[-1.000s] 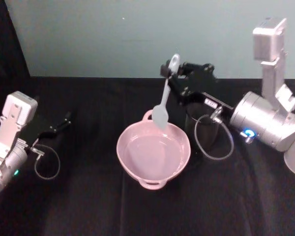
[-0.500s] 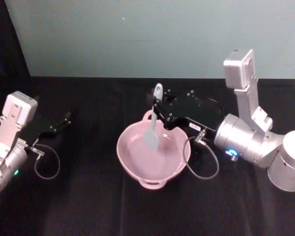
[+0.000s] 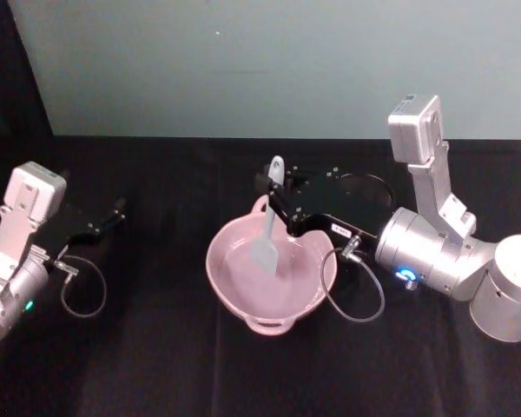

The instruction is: Use the one hand to pick up the spoon and stir the clear water in the bowl.

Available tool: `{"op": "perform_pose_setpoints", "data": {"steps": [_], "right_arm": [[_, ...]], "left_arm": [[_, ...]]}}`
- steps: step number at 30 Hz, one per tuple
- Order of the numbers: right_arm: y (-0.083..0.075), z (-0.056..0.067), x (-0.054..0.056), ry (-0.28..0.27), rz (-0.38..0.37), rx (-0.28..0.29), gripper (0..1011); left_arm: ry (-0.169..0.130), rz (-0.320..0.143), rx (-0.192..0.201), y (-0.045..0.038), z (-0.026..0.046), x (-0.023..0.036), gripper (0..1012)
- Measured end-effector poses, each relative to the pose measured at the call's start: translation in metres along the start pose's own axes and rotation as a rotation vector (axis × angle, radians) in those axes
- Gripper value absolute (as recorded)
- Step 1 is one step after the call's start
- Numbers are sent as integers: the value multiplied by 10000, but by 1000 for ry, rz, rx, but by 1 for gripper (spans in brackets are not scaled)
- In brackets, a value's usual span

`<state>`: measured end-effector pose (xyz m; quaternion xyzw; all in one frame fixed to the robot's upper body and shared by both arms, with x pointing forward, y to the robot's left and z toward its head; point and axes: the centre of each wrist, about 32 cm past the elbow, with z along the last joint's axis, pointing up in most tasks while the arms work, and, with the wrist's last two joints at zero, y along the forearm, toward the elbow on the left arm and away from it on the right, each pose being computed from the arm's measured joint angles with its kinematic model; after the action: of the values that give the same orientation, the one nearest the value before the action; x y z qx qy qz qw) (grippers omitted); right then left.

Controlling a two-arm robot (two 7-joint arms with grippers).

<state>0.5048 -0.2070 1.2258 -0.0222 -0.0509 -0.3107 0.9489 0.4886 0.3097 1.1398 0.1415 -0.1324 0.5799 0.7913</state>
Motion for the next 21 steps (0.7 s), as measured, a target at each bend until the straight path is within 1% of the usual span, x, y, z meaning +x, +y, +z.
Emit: {"op": "perform_pose_setpoints", "data": {"steps": [21], "right_arm": [[0,11,0,-4,0,3,121]], "left_arm": [[0,0,0,0,0,0,1011]]}}
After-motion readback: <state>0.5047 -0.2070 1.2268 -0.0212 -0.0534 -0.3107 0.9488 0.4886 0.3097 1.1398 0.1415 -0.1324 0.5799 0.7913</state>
